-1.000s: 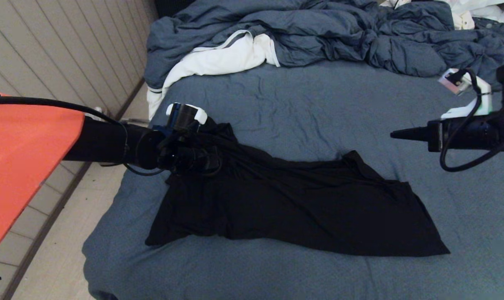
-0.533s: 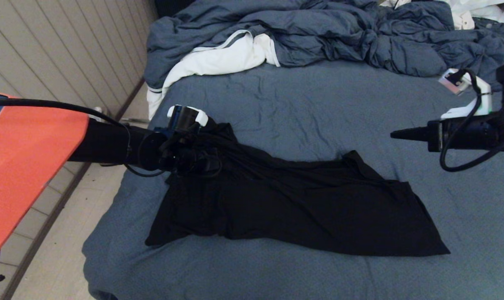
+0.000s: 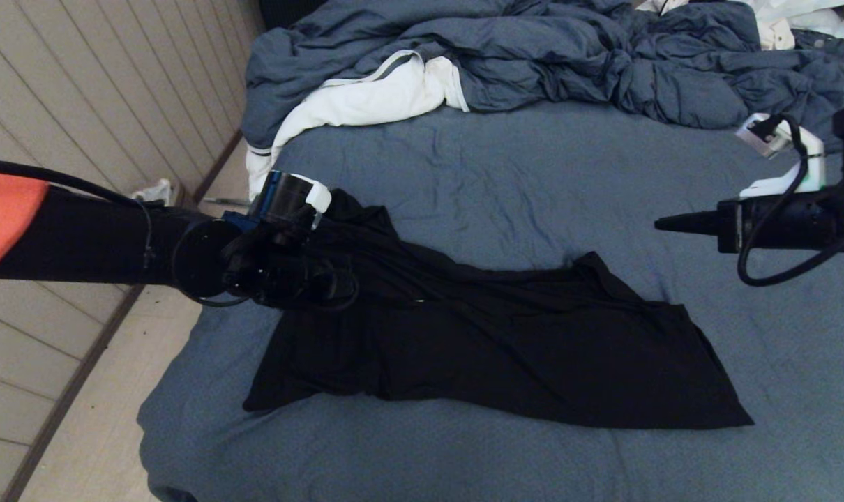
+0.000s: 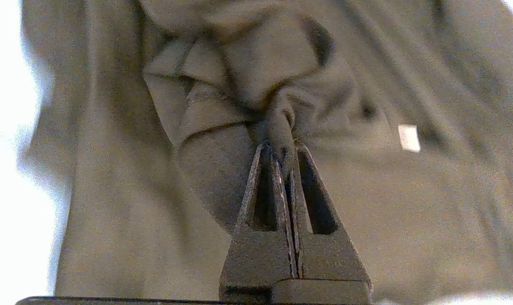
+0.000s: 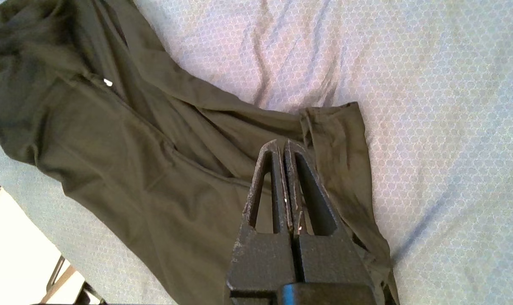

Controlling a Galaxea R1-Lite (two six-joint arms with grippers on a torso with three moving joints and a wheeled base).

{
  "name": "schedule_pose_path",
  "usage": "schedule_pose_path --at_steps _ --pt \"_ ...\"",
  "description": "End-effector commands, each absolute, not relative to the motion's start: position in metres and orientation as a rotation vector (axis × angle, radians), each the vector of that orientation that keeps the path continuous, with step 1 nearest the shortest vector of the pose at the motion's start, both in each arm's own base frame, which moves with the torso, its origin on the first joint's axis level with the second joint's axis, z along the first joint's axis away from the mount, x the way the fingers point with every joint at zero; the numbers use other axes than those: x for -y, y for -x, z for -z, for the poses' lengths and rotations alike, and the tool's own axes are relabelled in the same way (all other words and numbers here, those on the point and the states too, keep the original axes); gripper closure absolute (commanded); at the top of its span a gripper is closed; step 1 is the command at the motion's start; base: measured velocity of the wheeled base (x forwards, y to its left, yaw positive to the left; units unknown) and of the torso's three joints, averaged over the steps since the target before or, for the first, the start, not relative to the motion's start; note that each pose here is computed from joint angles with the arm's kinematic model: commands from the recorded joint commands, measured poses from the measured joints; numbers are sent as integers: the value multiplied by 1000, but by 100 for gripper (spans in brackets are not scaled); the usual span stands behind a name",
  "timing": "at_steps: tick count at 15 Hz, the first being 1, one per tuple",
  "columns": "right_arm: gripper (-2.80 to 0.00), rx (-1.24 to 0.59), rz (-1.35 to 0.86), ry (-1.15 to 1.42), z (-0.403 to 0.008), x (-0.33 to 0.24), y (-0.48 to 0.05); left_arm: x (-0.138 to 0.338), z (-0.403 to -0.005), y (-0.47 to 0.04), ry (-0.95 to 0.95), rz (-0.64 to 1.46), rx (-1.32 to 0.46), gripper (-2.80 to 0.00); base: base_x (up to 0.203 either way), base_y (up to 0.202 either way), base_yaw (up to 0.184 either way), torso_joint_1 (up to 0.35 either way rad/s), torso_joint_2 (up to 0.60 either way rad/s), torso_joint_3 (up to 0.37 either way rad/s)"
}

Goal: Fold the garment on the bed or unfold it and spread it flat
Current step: Unford the black T-shirt

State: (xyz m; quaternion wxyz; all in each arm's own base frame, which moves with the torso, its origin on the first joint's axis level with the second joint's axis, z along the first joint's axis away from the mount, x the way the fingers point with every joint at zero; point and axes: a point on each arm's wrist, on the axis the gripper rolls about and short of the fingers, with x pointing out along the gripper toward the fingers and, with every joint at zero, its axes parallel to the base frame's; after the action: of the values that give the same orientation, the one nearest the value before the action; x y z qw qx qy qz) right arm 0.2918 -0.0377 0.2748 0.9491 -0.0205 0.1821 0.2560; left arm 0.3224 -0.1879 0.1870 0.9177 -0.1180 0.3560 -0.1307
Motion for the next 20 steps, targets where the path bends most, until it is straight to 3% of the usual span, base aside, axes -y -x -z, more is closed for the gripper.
schedule_pose_path --at_steps 1,11,20 --pt "0 -369 -526 42 -275 37 -292 177 -212 -272 235 317 -717 0 0 0 0 0 0 0" --pt "0 -378 -525 39 -272 38 -295 193 -202 -107 89 485 -986 0 0 0 0 0 0 0" --pt "0 -398 -522 31 -266 39 -300 196 -166 -71 -88 582 -1202 0 0 0 0 0 0 0"
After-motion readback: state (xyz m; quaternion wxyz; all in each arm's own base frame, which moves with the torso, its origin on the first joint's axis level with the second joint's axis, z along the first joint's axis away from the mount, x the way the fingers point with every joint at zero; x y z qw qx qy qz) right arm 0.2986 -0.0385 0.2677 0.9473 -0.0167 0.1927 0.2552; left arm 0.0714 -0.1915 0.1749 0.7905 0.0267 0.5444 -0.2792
